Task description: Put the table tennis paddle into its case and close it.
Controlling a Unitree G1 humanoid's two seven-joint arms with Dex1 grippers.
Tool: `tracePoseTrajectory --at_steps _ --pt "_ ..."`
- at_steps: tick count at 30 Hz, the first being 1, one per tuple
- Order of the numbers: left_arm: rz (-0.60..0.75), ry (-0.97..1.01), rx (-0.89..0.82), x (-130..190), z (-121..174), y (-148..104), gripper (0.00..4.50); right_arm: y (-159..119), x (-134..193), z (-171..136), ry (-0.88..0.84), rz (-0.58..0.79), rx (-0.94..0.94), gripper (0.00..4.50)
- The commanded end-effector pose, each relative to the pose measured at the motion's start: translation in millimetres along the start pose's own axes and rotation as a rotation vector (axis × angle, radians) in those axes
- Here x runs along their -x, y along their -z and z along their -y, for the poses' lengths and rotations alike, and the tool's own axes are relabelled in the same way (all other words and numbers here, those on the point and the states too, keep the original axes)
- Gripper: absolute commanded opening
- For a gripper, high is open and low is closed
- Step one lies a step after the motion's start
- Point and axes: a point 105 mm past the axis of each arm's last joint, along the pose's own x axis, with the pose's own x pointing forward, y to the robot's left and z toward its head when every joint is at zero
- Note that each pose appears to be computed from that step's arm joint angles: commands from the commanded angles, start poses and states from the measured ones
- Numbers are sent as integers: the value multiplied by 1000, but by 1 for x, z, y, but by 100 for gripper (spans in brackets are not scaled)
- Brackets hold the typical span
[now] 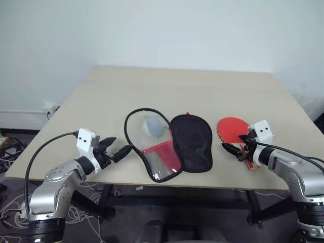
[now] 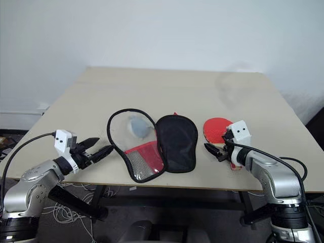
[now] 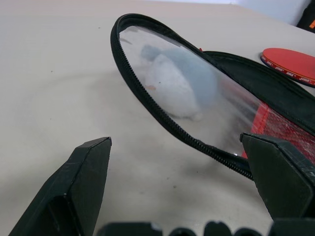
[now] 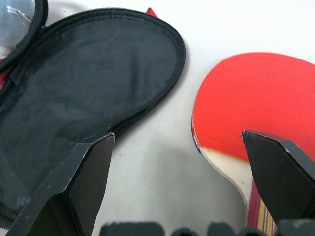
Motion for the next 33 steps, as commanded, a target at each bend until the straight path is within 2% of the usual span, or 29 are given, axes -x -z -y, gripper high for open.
tracePoseTrajectory --at_steps 1,8,15,25,29,33 --pt "32 6 -37 4 3 -11 446 -18 3 0 -2 53 48 450" --pt "20 -12 -33 12 6 -8 446 -21 -2 -4 -30 46 58 450" --pt "1 6 -37 11 8 -7 446 -24 3 17 83 35 51 450" --pt "-12 110 -96 -5 11 -14 446 -16 14 31 186 -6 49 450" --pt "-1 232 -136 -3 30 -22 446 -17 14 27 148 -12 65 450" --pt "-31 297 -166 3 33 -21 446 -18 20 36 140 -37 93 450"
